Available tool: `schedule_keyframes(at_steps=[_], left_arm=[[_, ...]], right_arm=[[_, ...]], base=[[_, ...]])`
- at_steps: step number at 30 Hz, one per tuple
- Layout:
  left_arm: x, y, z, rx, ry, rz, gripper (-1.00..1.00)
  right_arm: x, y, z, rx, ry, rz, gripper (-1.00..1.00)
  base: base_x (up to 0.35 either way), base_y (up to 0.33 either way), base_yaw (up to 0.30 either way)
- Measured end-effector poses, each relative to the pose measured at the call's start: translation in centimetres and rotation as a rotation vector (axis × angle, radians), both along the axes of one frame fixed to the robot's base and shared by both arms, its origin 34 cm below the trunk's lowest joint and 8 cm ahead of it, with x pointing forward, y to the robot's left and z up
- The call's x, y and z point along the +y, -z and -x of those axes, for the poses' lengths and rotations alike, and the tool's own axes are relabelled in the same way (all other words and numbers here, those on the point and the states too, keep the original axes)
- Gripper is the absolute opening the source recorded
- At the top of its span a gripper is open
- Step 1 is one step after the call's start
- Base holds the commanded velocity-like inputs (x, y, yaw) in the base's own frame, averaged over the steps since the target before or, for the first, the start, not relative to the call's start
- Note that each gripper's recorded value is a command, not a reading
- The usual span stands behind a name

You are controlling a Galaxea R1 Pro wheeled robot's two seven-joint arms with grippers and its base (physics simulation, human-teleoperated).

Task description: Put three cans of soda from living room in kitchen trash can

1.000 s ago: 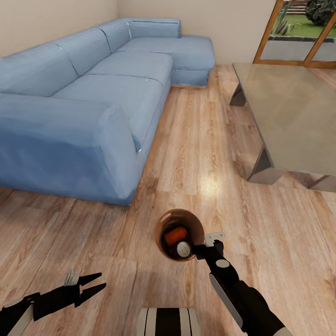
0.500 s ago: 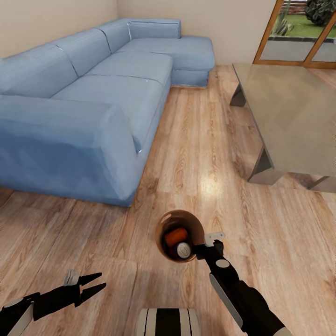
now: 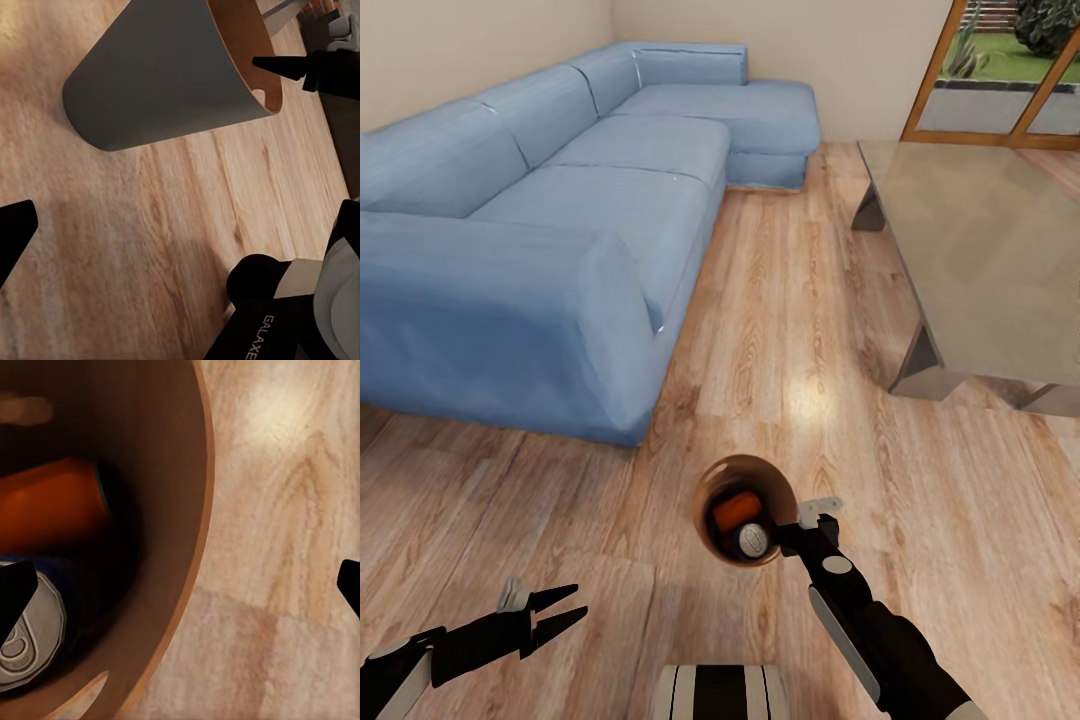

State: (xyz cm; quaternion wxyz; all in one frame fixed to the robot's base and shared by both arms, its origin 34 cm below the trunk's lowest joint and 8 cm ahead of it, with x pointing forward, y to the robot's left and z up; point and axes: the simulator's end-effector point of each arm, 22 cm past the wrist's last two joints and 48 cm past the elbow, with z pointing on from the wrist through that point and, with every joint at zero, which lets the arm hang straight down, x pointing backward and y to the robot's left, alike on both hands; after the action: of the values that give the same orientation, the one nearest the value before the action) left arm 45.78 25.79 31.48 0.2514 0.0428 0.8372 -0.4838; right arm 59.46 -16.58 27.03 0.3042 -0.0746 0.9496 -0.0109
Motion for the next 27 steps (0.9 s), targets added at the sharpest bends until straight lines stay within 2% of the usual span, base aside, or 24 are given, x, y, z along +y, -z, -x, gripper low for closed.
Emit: schedule_keyframes(at_steps=[27], left_arm=[[-0.1, -5.7, -1.4, 0.002, 0.002, 0.001, 1.00]], right_arm=[[0.0, -5.7, -1.4, 0.001, 0.000, 0.000, 1.00]], base=[[0.000, 0.000, 0.000]])
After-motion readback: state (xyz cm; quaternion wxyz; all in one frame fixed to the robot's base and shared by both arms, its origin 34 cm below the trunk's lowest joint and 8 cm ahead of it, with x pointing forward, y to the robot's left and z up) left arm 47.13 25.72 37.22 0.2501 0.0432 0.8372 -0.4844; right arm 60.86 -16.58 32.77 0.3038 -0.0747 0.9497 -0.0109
